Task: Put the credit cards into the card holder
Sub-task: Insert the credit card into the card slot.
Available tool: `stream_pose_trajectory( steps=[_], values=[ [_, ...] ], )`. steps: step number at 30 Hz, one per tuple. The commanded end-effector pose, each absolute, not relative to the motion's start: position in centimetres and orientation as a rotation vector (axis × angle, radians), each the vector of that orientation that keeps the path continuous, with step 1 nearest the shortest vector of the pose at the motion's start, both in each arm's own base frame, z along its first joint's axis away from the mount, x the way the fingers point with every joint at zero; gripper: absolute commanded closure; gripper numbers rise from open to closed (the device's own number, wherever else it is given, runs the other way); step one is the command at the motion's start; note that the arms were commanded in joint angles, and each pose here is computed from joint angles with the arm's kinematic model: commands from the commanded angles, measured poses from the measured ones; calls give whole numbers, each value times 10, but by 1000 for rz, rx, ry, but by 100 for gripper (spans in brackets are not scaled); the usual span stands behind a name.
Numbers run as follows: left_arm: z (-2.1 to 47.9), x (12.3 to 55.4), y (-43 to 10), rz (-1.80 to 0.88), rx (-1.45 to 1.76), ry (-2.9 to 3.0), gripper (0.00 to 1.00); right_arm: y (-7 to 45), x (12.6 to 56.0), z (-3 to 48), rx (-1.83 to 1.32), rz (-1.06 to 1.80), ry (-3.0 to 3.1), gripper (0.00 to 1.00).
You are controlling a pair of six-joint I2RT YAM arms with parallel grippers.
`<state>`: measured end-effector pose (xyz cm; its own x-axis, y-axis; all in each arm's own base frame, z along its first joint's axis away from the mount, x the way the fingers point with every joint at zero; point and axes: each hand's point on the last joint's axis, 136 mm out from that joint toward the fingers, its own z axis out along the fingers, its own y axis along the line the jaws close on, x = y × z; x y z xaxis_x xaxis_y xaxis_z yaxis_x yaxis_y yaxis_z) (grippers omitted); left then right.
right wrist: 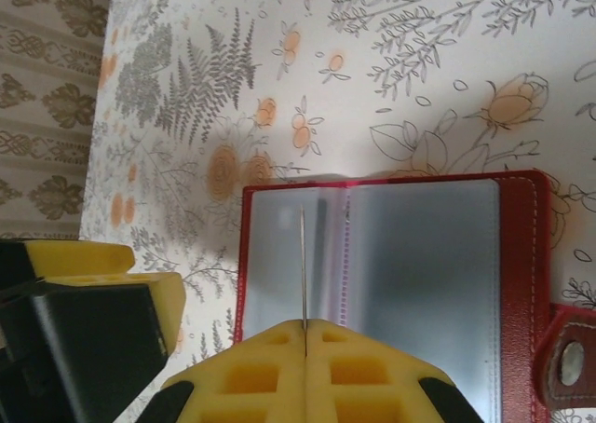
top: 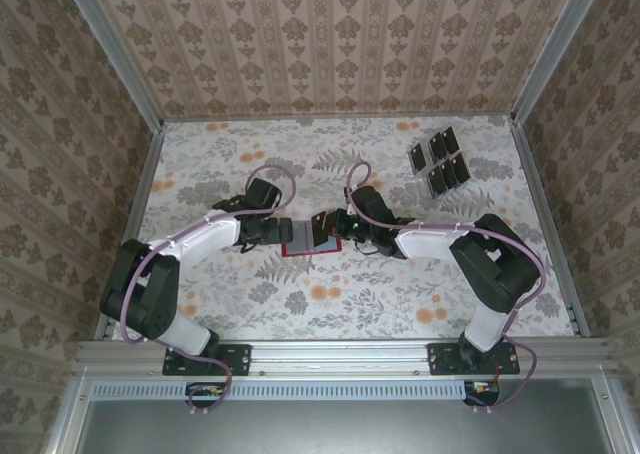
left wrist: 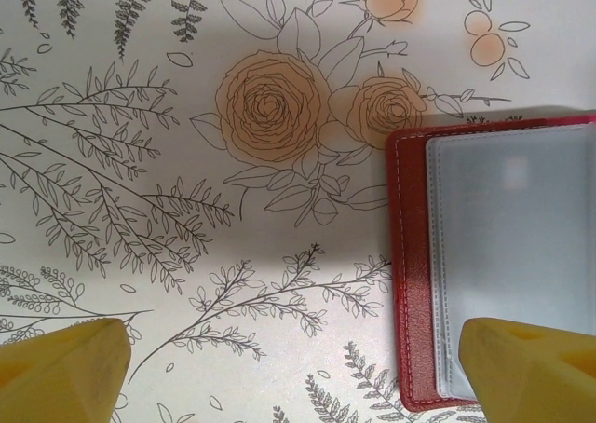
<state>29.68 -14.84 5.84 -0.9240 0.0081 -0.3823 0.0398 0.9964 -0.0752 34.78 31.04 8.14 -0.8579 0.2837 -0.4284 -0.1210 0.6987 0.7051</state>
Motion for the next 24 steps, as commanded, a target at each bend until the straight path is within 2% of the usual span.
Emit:
stream_pose_trajectory(
  steps=[1,11,24],
  values=[
    [61,300,-150,-73,79,2752,0,315,352,77,97,1033,2383,100],
    [59,300,-157,-38,130,2755,0,292,352,46,130,942,2447,100],
    [53,306,-178,-38,200,2749,0,289,349,40,141,938,2463,100]
  ],
)
